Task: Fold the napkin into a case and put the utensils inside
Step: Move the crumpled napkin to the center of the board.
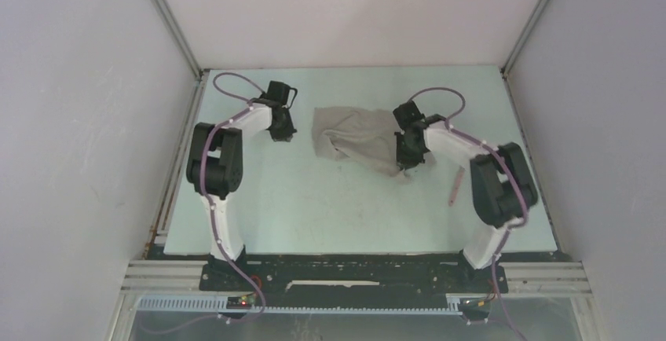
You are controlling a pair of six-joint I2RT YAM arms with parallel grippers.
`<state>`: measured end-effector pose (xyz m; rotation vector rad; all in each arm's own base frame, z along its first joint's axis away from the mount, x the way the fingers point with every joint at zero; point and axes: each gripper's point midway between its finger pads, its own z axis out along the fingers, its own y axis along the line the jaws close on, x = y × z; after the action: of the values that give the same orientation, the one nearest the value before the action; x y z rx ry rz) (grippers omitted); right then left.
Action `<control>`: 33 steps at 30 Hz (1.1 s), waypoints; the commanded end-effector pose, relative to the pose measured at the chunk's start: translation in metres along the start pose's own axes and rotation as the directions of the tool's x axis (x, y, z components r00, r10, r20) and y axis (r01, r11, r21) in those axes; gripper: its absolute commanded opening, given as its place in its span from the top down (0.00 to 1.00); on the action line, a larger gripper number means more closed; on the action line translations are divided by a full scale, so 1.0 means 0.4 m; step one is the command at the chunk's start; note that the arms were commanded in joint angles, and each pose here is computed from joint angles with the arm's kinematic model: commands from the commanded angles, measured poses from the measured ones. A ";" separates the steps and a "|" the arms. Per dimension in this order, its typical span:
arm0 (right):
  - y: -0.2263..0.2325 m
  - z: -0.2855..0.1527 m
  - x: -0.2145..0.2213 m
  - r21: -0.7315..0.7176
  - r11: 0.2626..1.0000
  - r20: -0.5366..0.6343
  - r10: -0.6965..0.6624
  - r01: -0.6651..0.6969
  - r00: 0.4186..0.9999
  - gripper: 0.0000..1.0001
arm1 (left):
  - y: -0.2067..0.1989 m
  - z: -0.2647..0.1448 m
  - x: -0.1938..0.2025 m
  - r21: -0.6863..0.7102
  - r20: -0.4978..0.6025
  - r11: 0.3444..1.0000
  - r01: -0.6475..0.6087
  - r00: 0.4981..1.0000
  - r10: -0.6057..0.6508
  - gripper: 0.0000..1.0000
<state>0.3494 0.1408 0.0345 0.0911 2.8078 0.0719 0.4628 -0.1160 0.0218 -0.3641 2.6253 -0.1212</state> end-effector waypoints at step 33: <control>-0.172 -0.087 -0.013 -0.220 0.882 0.101 0.445 -0.416 0.890 0.36 | -0.269 -0.173 0.262 0.205 -0.034 0.862 -0.464 0.877 0.480 0.87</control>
<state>0.3170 0.0684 0.0454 0.7692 2.6175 0.3953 0.3908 -0.2698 0.0450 0.3728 2.6578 -0.3196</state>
